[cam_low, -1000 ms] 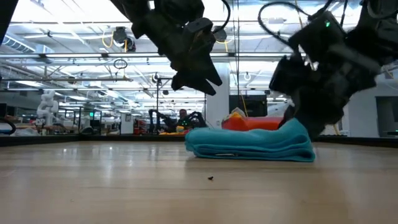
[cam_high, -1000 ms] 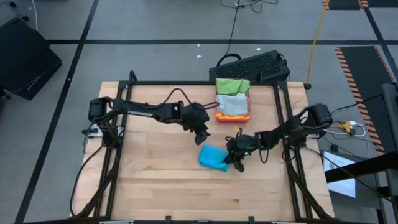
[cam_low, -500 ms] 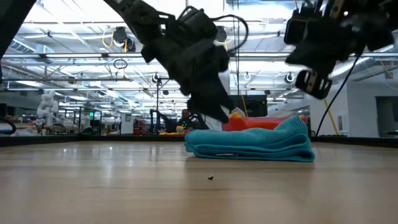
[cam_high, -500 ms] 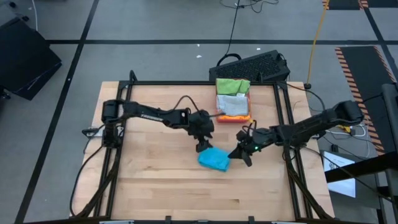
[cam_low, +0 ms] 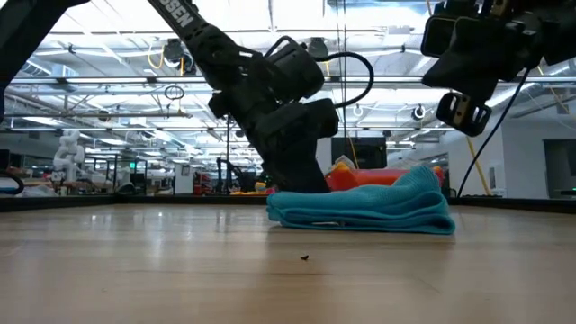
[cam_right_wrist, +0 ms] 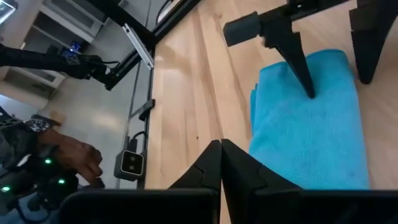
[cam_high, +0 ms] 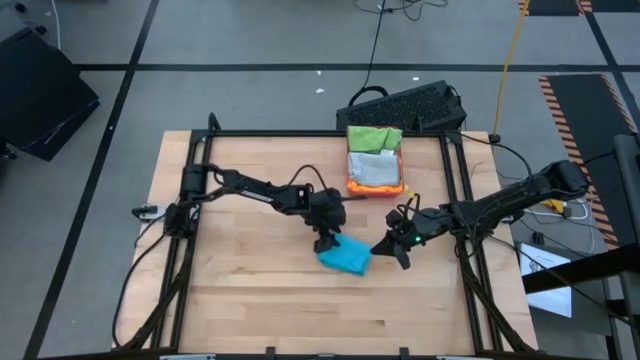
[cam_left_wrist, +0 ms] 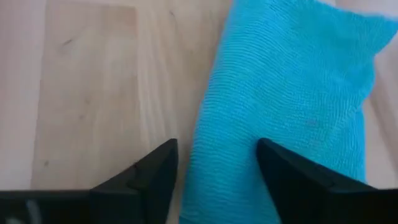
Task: Fold microfiber towels
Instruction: Stack the blue microfiber cloth on top of the dark green microfiber cloth in the red bin
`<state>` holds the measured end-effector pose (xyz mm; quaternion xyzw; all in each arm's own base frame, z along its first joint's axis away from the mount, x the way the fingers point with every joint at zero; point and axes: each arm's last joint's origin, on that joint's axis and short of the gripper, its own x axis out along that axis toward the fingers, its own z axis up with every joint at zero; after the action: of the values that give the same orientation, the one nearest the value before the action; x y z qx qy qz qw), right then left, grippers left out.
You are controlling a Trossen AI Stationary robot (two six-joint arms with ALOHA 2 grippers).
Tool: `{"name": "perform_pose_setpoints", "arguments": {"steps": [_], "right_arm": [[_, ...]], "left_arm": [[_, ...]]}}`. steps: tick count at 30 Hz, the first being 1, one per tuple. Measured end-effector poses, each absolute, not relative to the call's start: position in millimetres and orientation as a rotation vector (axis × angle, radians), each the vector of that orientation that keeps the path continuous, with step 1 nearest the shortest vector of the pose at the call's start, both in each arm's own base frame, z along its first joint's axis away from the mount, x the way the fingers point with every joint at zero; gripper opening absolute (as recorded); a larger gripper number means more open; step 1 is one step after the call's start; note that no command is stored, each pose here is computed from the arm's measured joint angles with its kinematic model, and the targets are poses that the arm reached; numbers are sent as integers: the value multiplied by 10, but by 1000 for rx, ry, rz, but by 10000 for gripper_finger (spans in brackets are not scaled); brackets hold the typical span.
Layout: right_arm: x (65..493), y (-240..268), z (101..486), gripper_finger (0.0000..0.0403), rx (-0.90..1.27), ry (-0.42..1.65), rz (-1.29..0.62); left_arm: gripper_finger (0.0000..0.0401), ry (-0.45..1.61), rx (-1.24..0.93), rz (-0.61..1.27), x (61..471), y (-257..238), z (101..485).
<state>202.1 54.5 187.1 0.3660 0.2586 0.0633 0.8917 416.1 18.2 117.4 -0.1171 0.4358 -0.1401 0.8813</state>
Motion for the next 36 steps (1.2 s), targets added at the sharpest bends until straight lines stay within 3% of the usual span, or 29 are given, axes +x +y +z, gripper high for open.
{"name": "perform_pose_setpoints", "arguments": {"steps": [10, 14, 20, 31, 36], "right_arm": [[2039, 465, 1865, 0, 743, 517, 79], [2050, 417, 1866, 0, 776, 475, -25], [2063, 377, 1882, 16, 791, 417, -107], [2050, 322, 2344, 158, 653, 153, -125], [1888, 241, 2694, 181, 542, -33, -240]], "left_arm": [[23, 893, -70, -397, 4159, -112, 1177], [22, 892, -35, -316, 4131, -219, 1310], [11, 766, 50, -170, 4067, -369, 1813], [11, 661, 68, 38, 3860, -259, 2396], [15, 634, 58, 73, 3817, -64, 2540]]}}
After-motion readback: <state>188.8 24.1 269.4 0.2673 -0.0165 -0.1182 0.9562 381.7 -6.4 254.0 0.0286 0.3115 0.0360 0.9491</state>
